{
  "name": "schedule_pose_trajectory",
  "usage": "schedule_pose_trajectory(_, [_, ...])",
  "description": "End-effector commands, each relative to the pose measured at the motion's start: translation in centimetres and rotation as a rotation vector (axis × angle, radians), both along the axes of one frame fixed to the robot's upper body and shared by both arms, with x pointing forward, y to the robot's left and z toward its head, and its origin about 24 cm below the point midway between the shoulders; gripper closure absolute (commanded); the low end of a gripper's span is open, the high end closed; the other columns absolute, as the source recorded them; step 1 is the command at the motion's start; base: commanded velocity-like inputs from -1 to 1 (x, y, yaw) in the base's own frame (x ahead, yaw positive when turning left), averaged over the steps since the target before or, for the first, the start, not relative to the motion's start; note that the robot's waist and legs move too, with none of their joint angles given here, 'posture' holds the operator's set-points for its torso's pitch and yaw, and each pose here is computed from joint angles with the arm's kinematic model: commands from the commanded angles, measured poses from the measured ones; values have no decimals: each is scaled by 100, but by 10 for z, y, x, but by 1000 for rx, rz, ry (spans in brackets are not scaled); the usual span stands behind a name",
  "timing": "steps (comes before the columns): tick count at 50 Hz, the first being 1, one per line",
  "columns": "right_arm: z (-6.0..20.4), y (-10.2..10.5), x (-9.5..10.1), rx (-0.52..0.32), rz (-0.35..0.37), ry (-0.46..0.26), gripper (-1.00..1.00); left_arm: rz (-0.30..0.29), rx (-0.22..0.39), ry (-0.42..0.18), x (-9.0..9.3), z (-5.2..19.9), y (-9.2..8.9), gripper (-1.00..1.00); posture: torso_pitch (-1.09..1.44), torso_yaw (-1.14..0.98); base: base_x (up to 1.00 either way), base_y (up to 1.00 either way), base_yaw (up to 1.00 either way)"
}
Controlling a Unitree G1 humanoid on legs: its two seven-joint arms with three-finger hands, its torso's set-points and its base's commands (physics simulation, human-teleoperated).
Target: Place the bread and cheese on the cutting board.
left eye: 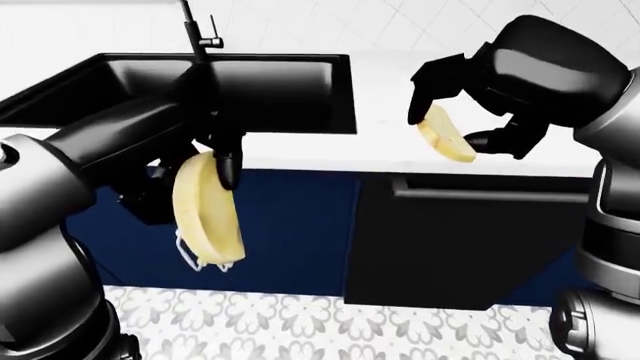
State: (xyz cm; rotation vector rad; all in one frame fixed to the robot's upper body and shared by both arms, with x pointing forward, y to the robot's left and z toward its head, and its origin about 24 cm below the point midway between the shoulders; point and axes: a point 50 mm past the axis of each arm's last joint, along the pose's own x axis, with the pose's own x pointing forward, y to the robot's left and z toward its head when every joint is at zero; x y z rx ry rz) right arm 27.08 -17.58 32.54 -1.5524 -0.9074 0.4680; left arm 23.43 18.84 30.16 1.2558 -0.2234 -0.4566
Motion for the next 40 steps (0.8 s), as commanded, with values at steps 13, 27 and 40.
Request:
schedule_pose_trajectory(13, [11,-1,-5,15,5,-47,100,15,6,-57,-5,10,2,100,0,0,0,43,0])
schedule_pose_trajectory(27, [10,0,-5,13,7,-47,100,12,7,-58,-5,10,2,100,0,0,0,43,0])
schedule_pose_trajectory(40, [10,-1,-4,13,6,-47,100,11,6,-56,-4,8,1,100,0,0,0,43,0])
